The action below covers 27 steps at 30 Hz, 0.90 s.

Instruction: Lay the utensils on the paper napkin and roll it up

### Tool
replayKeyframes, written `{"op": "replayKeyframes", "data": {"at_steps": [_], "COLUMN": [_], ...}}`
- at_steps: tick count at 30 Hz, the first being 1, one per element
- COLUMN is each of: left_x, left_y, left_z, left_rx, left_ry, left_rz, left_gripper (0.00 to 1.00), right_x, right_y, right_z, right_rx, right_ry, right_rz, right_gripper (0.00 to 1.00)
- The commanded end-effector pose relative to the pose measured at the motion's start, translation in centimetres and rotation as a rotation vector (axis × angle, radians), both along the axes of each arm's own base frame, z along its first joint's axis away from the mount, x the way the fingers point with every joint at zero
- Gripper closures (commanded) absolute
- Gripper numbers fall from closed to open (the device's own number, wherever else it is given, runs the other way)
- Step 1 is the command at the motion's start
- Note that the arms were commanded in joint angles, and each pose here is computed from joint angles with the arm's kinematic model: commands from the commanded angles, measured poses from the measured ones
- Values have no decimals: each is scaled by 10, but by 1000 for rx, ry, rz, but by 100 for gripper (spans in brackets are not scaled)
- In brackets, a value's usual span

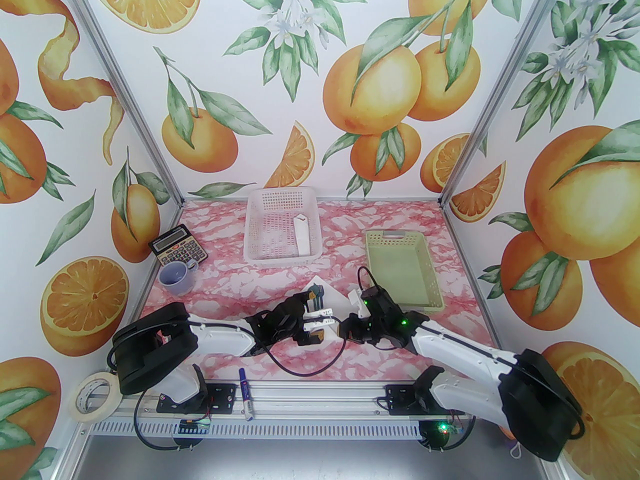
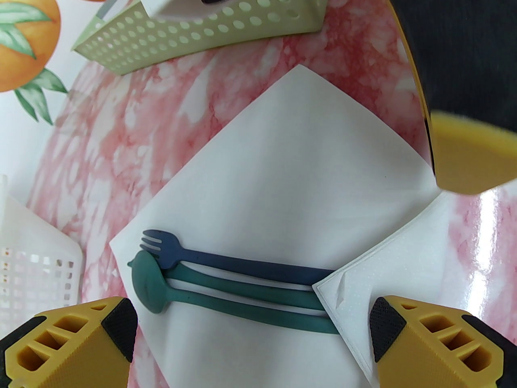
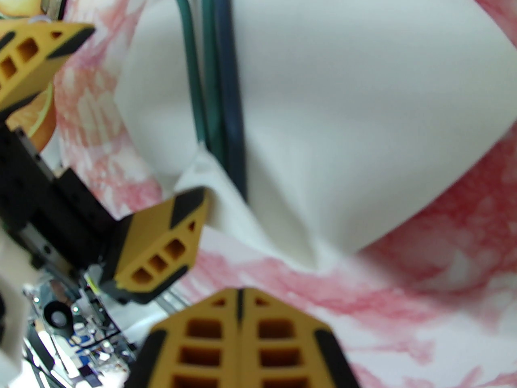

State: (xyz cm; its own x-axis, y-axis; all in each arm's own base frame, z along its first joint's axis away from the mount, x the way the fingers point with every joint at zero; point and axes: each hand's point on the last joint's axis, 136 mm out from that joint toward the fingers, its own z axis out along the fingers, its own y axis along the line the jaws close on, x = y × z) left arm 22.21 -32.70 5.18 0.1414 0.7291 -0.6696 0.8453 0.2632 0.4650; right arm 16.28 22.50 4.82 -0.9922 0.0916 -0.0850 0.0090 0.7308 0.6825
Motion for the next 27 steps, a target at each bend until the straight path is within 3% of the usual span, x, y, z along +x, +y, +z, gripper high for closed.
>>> {"op": "replayKeyframes", "data": {"at_steps": [1, 27], "left_x": [3, 2], "left_y": [2, 3], "left_z": [-3, 1], "left_rx": [-16, -33], "left_ry": [4, 0], "left_rz": [22, 27], "left_gripper": [0, 0], "right_x": [7, 18], "right_y": [5, 17], "right_z": [-4, -33], "right_rx": [13, -27], "right_ry": [-22, -1], "right_rz": [-26, -37], "right_gripper": [100, 100]}}
